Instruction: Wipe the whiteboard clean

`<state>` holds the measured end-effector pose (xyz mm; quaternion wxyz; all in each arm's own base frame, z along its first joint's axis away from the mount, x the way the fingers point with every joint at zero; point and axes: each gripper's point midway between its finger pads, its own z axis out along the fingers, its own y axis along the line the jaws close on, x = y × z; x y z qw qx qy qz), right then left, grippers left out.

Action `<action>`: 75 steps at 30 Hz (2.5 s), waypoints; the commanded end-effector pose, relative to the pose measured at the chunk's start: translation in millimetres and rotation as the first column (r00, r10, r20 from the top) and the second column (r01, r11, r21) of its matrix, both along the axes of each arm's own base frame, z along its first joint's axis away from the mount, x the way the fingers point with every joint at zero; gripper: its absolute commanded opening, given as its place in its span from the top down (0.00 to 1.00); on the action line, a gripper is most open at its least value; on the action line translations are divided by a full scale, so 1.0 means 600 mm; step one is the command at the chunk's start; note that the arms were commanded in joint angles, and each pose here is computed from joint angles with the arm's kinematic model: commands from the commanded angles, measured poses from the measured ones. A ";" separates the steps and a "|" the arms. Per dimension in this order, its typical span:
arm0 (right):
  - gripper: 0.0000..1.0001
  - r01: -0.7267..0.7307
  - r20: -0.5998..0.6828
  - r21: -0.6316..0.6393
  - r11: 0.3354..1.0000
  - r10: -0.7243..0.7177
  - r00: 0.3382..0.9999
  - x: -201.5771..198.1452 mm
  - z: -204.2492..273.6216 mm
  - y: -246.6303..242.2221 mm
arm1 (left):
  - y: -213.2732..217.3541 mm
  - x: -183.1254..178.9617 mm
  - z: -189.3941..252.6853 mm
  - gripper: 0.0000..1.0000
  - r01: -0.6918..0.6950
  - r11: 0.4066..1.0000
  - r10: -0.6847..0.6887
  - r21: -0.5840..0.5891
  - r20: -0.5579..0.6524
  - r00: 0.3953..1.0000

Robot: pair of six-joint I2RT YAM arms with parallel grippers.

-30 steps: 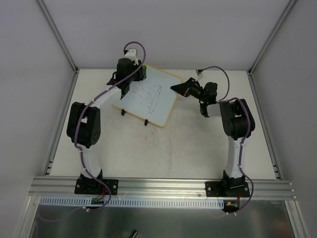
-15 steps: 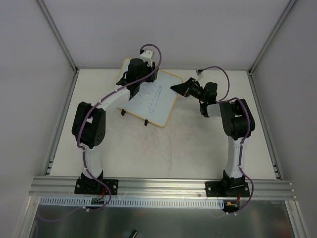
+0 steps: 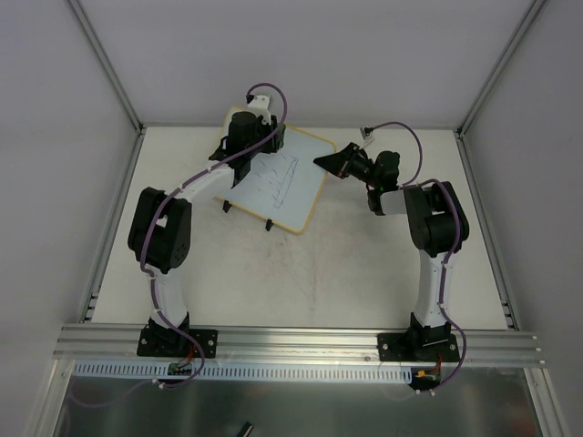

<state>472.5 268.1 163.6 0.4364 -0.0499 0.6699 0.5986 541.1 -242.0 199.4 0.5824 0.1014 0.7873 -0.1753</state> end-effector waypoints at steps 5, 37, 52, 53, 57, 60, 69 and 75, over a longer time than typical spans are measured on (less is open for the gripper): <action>1.00 -0.013 0.273 -0.015 1.000 0.017 0.962 -0.010 0.073 -0.005 | 0.133 -0.003 -0.064 1.00 -0.162 0.983 0.150 -0.084 -0.131 0.980; 1.00 -0.009 0.273 0.003 1.000 0.008 0.962 -0.009 0.078 -0.012 | 0.332 -0.058 -0.184 1.00 -0.453 0.867 0.359 -0.207 -0.370 0.857; 1.00 -0.011 0.269 0.005 1.000 0.009 0.963 -0.009 0.075 -0.012 | 0.264 -0.020 -0.113 1.00 -0.310 0.923 0.248 -0.229 -0.264 0.932; 1.00 -0.010 0.271 0.005 1.000 0.008 0.963 -0.008 0.076 -0.013 | 0.256 -0.014 -0.103 1.00 -0.301 0.925 0.242 -0.232 -0.251 0.937; 1.00 -0.010 0.272 0.007 1.000 0.008 0.962 -0.007 0.077 -0.013 | 0.201 -0.009 -0.094 1.00 -0.243 0.944 0.189 -0.223 -0.238 0.953; 1.00 -0.015 0.273 0.007 1.000 0.012 0.962 -0.009 0.078 -0.011 | 0.161 -0.007 -0.099 1.00 -0.209 0.955 0.158 -0.211 -0.237 0.959; 1.00 -0.016 0.272 0.006 1.000 0.014 0.962 -0.010 0.077 -0.009 | 0.041 -0.014 -0.087 1.00 -0.058 0.983 0.024 -0.171 -0.197 0.980; 1.00 -0.014 0.272 0.008 1.000 0.011 0.962 -0.008 0.077 -0.010 | -0.028 -0.025 -0.076 1.00 0.030 0.997 -0.040 -0.068 -0.151 0.988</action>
